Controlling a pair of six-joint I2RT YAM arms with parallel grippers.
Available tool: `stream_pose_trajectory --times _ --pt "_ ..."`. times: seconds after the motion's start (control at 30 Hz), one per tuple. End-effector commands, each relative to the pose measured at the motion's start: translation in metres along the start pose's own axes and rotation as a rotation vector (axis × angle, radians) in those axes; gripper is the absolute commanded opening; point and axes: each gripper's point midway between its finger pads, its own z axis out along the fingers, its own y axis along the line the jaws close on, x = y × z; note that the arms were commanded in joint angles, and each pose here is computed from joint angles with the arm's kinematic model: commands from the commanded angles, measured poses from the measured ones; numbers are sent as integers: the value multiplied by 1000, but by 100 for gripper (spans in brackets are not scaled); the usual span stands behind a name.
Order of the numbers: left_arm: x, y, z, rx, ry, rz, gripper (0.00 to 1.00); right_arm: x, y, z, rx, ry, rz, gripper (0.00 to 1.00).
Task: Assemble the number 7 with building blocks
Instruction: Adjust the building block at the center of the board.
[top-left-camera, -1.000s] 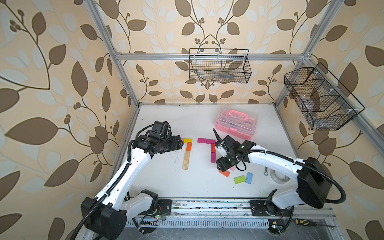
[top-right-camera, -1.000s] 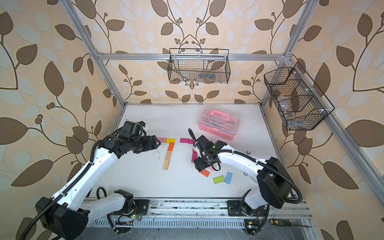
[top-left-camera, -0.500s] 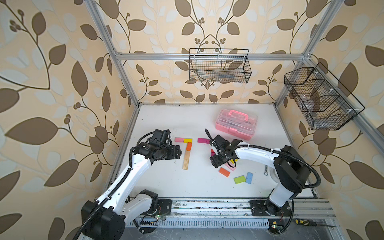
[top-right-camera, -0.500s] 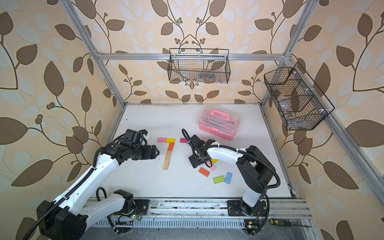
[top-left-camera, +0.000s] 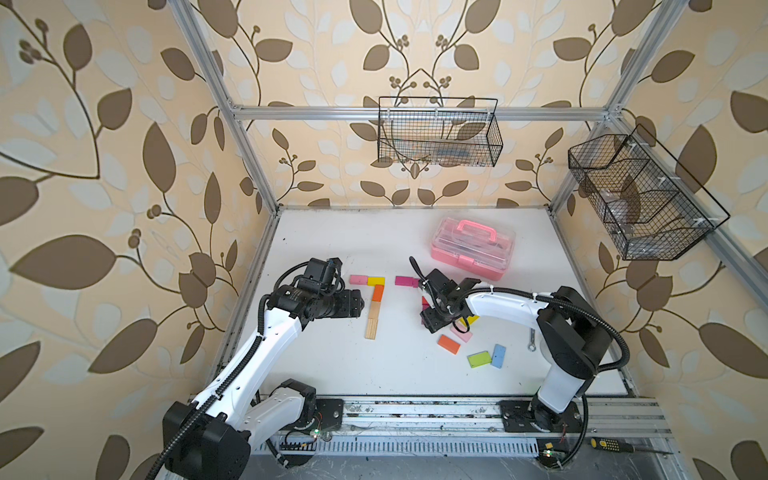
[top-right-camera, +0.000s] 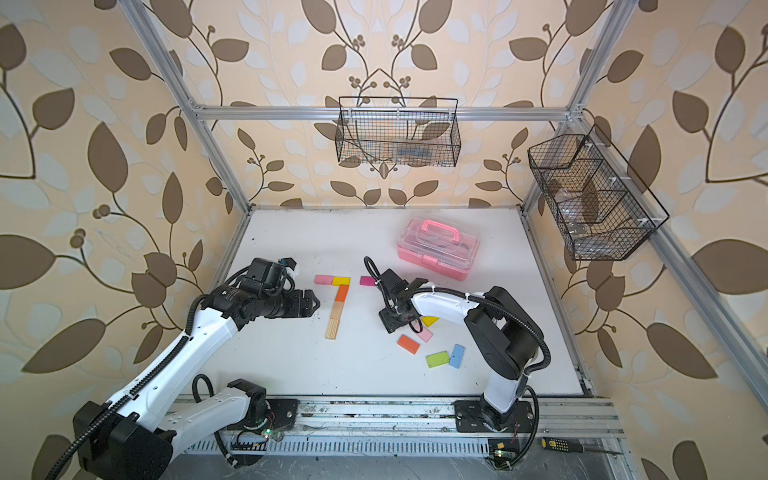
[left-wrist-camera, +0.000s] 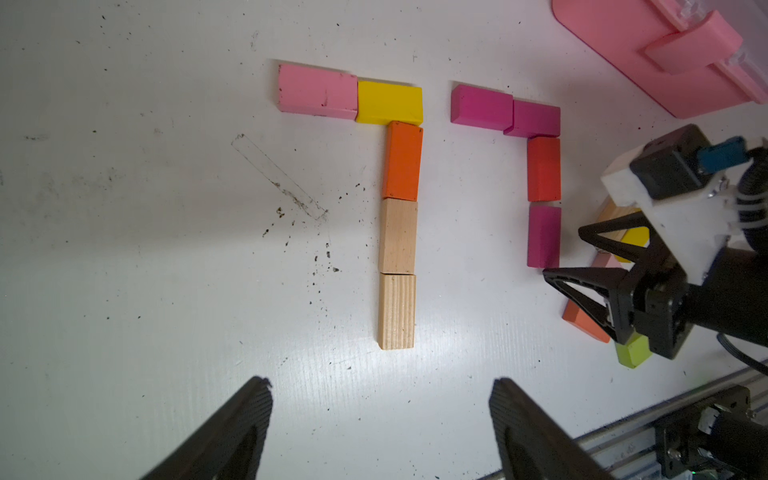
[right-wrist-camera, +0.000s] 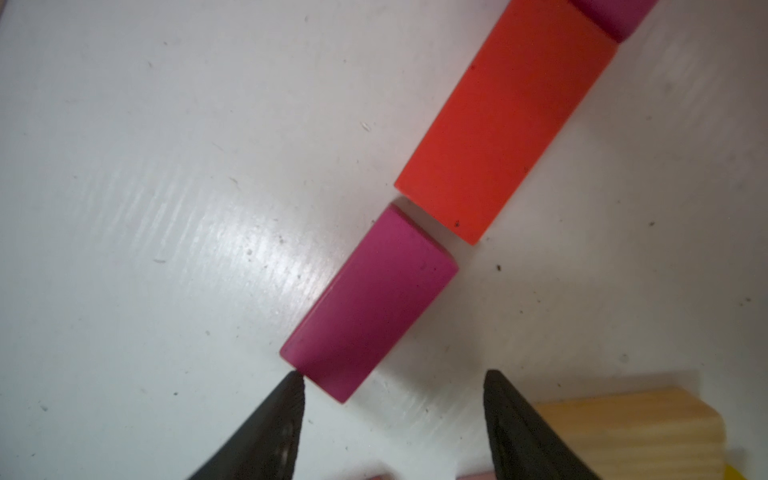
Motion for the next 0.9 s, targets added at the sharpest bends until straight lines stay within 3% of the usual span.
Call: stream_pose_trajectory --times 0.0,0.23,0.3,0.53,0.63,0.87 --pt "-1 2 1 2 -5 6 86 2 -3 8 7 11 -8 66" --pt "0 2 2 3 1 3 86 6 -6 9 7 16 0 64" --pt "0 2 3 4 3 5 86 6 -6 5 9 9 4 68" --pt "0 1 2 11 1 5 86 -1 6 -49 -26 -93 -35 78" --pt "0 0 3 18 2 7 86 12 11 -57 -80 -57 -79 79" --pt "0 -2 3 28 1 8 86 59 20 -34 -146 105 -158 76"
